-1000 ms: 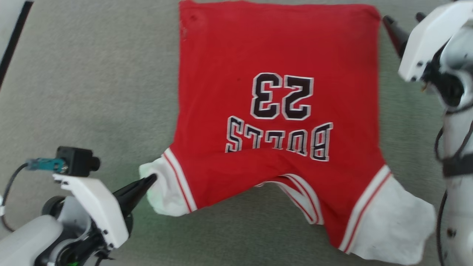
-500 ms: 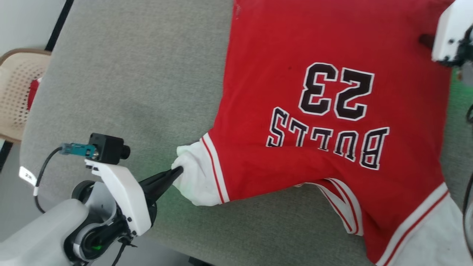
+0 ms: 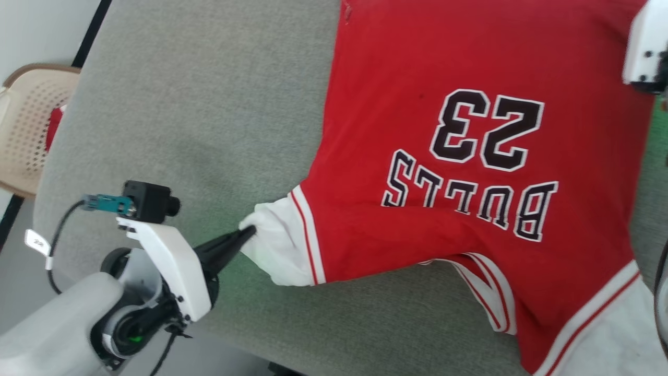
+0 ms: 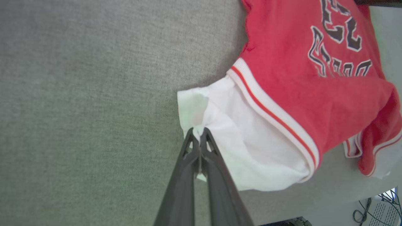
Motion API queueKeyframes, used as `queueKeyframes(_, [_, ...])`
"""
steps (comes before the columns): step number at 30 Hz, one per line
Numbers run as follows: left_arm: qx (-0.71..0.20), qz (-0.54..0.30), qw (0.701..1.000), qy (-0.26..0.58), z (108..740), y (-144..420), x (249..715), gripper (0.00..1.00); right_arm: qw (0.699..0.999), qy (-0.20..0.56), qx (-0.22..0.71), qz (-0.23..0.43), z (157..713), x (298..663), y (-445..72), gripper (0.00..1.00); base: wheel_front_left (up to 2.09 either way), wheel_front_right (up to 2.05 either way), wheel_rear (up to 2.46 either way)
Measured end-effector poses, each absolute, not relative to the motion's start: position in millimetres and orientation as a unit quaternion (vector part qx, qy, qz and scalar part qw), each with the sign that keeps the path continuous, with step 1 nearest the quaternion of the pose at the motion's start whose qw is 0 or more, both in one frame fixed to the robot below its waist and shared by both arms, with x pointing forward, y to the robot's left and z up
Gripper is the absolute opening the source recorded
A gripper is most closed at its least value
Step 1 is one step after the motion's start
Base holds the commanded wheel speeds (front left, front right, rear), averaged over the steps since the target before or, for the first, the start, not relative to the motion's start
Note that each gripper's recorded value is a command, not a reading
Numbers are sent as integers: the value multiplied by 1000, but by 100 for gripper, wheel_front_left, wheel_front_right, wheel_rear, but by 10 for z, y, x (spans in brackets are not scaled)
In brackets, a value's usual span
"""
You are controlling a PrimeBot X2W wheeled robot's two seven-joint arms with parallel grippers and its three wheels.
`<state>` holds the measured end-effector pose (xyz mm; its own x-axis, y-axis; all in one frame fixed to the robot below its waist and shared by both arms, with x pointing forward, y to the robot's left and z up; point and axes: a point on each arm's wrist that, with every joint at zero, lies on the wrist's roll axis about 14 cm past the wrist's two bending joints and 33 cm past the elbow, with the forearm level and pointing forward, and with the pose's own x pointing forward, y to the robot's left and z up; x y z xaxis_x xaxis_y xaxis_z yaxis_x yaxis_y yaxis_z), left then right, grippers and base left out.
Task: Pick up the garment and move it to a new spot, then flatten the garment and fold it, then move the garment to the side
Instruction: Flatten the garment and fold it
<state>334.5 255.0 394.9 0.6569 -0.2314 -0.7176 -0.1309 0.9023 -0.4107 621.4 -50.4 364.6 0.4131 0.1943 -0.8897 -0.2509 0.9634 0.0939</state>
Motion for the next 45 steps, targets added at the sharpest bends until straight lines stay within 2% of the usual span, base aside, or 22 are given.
queueKeyframes(7, [-209, -29, 893, 397, 4029, 2604, 3435, 0, 857, 489, -37, 156, 3844, 6098, -460, 0, 0, 0, 0])
queueKeyframes(18, [-190, -59, 905, 377, 4212, 2474, 3587, 0, 861, 464, -55, 200, 4103, 5579, -674, 0, 0, 0, 0])
queueKeyframes(28, [-181, -96, 908, 365, 4369, 2267, 3715, 0, 843, 483, -32, 235, 4299, 4627, -1115, 0, 0, 0, 0])
queueKeyframes(36, [-182, -102, 906, 369, 4355, 2215, 3717, 0, 815, 536, 16, 219, 4137, 3865, -1270, 0, 0, 0, 0])
queueKeyframes(42, [-189, -105, 902, 374, 4296, 2178, 3714, 0, 802, 562, 52, 196, 3840, 3578, -1252, 0, 0, 0, 0])
queueKeyframes(44, [-191, -106, 901, 376, 4275, 2171, 3708, 0, 810, 550, 57, 196, 3776, 3601, -1207, 48, 0, 0, 0])
queueKeyframes(45, [-192, -106, 900, 376, 4269, 2164, 3705, 0, 817, 541, 52, 194, 3752, 3629, -1218, 100, 0, 0, 0])
